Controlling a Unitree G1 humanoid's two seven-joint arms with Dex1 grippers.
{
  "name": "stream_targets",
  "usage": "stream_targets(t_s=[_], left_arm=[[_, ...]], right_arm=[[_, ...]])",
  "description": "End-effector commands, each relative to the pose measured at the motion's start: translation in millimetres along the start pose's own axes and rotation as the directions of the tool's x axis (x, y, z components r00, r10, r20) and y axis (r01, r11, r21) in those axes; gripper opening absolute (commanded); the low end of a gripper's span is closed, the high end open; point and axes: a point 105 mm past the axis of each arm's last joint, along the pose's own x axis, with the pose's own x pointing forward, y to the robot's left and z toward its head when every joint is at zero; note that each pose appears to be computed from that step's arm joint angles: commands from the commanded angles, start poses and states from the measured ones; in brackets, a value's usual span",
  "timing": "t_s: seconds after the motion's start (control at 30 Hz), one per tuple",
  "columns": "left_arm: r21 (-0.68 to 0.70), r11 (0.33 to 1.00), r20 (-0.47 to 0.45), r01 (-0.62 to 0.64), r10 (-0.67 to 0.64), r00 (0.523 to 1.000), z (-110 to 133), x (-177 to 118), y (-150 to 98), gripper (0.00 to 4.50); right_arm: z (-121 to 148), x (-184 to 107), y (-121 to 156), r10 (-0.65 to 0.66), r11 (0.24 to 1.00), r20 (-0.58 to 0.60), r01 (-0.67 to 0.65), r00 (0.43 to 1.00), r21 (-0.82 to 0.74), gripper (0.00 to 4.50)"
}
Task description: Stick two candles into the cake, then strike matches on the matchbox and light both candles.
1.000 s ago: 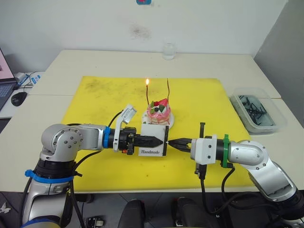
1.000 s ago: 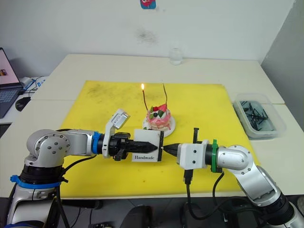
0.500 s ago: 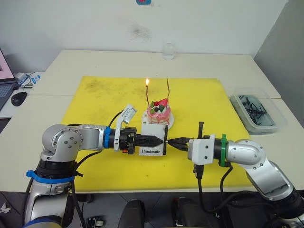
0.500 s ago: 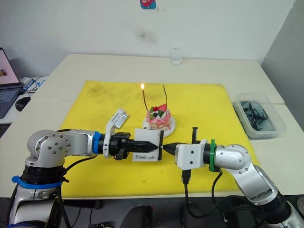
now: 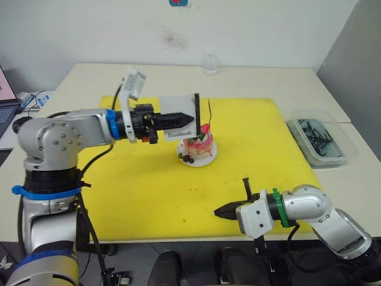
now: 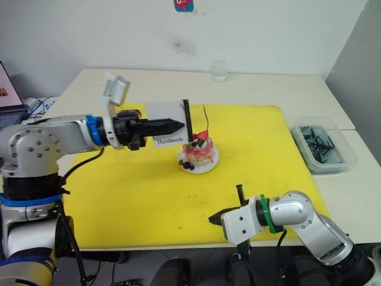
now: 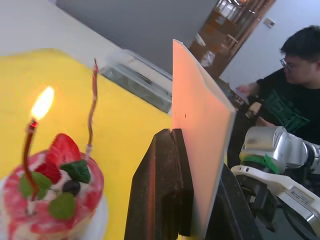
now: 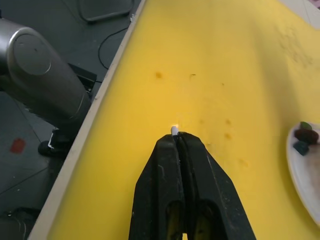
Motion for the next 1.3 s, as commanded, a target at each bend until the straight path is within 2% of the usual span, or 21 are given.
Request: stream_targets(t_s=[0.03,0.27,0.4,0.57,0.8,0.93,1.03,1.3], left_arm=[[-0.007,0.999,-0.051,0.033,-0.033,0.998,-18.7,-4.0,-17.8,0.0],[-0.092,0.996,-0.138,-0.015,0.002,0.99,-63.5,-12.0,-22.7,0.0],[-0.143,0.984,-0.222,-0.109,0.075,0.972,-98.0,-27.3,-12.0,0.0],[-0.168,0.978,-0.271,-0.125,0.077,0.96,-124.1,-28.2,-7.6,0.0],[-0.163,0.984,-0.279,-0.076,0.028,0.96,-131.7,-16.9,-8.6,0.0],[-0.159,0.985,-0.275,-0.061,0.015,0.961,-130.9,-13.3,-9.3,0.0],[-0.159,0.986,-0.273,-0.053,0.008,0.962,-130.5,-11.3,-10.0,0.0],[-0.16,0.986,-0.265,-0.04,-0.003,0.964,-129.6,-6.8,-10.8,0.0]], right_arm=[[7.8,-13.6,-23.1,-0.097,0.995,0.008,0.097,0.995,-0.016,0.02],[8.8,-23.8,-43.0,-0.181,0.984,-0.007,0.181,0.983,-0.005,0.02],[11.6,-34.4,-74.9,-0.284,0.958,-0.03,0.283,0.958,-0.043,0.02],[15.3,-38.4,-114.5,-0.397,0.915,-0.045,0.391,0.917,-0.102,0.02],[17.3,-37.5,-162.2,-0.547,0.832,-0.056,0.535,0.835,-0.147,0.02],[15.3,-41.2,-178.0,-0.603,0.792,-0.07,0.587,0.794,-0.167,0.02],[15.0,-43.9,-185.6,-0.627,0.772,-0.074,0.606,0.775,-0.19,0.02],[12.7,-40.7,-189.4,-0.633,0.764,-0.073,0.606,0.771,-0.22,0.02]])
